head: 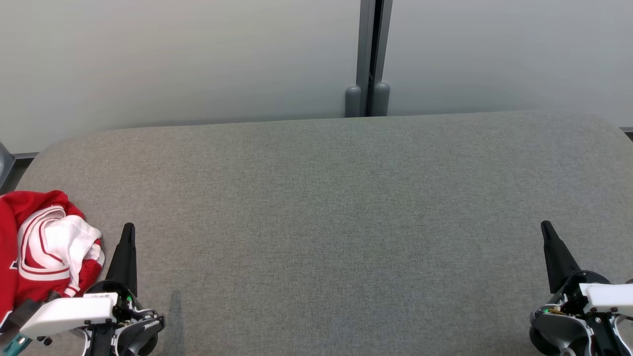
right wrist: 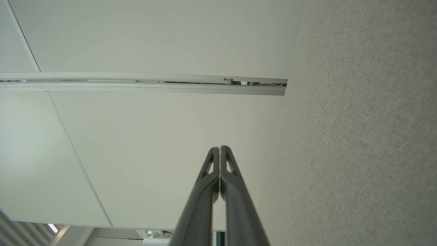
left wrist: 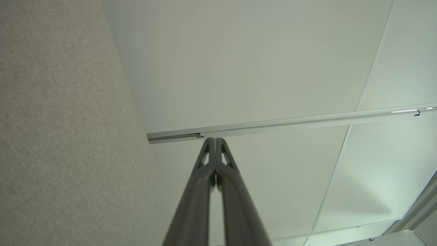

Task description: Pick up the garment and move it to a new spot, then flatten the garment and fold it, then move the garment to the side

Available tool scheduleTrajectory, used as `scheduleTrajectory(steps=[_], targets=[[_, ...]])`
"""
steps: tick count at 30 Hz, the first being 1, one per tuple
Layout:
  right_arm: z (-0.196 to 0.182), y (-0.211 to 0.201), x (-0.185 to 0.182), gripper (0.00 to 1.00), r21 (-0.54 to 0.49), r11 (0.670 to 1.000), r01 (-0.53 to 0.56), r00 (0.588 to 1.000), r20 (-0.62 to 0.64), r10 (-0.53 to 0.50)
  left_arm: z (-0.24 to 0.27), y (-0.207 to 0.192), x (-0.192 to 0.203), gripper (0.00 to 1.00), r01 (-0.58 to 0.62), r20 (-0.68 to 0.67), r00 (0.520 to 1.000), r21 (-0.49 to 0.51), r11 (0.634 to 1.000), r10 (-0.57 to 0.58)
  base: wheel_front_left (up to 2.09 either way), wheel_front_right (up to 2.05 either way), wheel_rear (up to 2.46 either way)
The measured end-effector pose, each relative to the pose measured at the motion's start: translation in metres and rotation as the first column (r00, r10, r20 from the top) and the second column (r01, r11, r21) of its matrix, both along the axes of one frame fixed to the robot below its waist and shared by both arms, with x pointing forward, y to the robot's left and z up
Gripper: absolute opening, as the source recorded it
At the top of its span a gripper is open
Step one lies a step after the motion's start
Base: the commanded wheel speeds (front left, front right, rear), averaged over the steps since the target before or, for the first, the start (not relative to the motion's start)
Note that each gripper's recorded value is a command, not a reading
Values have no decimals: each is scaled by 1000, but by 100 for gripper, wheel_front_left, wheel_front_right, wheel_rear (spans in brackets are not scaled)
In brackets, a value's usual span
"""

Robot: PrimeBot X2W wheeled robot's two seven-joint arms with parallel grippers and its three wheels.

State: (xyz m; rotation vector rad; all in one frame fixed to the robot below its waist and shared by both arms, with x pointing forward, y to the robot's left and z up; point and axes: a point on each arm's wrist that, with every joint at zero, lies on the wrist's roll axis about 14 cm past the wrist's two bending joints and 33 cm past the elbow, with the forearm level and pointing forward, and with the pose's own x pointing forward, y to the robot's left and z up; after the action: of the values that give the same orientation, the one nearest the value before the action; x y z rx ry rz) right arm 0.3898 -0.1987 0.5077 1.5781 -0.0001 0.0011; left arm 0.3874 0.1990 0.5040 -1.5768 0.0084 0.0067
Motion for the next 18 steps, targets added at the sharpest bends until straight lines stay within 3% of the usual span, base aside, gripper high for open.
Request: scheduleTrajectory(steps=[2,3,11,18], targets=[[0,0,0,0,0,1000,0,1000,0,0,0,0,0,0,0,0,1000,0,1000,0,0,0,0],[-2,0,0,100,2,1000,0,1000,-5,0,-2,0,-1,100,0,-7,1000,-2,1000,0,0,0,0],[-26,7,-10,100,-4,1000,-2,997,-77,2,-33,-4,-15,100,-10,-100,995,1,1000,10,0,0,0],[-26,9,-8,100,-114,993,-10,997,-81,0,-36,-2,-15,100,-8,-113,993,128,992,23,0,0,0]])
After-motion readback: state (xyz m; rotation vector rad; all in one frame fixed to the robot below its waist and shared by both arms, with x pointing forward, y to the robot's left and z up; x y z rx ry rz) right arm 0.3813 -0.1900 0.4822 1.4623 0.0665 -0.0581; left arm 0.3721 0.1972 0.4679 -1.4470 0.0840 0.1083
